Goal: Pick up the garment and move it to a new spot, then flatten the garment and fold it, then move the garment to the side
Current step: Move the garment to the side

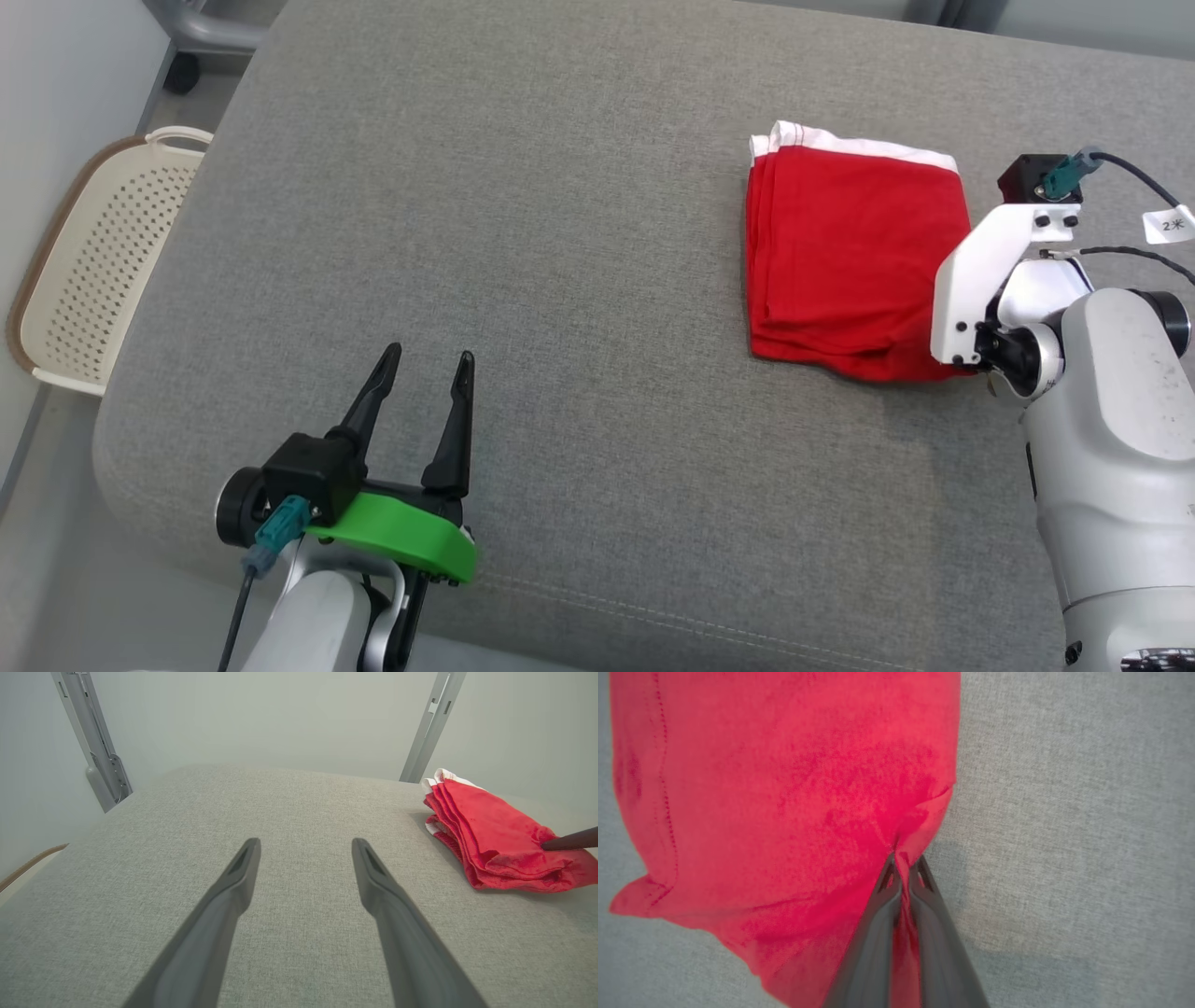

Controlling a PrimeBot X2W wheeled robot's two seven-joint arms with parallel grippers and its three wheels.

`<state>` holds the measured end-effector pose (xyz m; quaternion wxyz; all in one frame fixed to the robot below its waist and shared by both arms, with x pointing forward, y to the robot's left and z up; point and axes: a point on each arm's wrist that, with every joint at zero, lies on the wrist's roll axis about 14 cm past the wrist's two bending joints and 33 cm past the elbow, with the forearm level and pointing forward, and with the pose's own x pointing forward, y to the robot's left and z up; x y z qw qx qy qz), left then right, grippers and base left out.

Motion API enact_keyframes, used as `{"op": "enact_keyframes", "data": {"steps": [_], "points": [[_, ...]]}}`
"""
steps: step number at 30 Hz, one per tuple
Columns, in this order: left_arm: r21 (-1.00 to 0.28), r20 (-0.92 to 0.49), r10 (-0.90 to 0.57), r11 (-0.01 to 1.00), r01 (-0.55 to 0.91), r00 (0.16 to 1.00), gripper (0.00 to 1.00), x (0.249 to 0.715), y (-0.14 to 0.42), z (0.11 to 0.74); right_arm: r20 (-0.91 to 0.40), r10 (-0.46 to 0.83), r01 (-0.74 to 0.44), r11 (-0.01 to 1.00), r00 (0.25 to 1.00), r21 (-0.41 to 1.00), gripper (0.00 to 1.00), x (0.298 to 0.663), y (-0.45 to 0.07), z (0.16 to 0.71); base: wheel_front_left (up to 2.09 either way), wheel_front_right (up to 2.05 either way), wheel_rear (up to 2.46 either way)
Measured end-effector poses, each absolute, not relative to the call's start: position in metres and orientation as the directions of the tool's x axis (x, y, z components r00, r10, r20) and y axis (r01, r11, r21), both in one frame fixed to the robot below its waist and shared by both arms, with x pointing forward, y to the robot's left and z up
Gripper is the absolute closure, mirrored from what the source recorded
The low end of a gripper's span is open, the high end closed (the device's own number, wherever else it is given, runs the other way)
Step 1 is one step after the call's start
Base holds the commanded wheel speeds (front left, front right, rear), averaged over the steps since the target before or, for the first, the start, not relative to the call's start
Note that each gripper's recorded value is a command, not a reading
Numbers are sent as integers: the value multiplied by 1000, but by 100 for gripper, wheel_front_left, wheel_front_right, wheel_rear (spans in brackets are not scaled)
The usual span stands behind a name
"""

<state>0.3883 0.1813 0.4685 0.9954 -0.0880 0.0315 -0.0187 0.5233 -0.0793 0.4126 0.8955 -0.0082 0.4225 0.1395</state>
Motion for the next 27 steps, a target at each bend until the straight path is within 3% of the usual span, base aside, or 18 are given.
{"op": "enact_keyframes", "data": {"steps": [12, 27], "points": [[-182, -22, -134, 975, 128, 991, 0, 402, 153, 478, -749, 106, -260, 961, 654, -91, 100, 512, -145, 444, 0, 0, 0], [-191, -22, -273, 945, 264, 962, 0, 418, 107, 475, -668, -155, -115, 933, 727, -341, 100, 506, -264, 488, 0, 0, 0]]}}
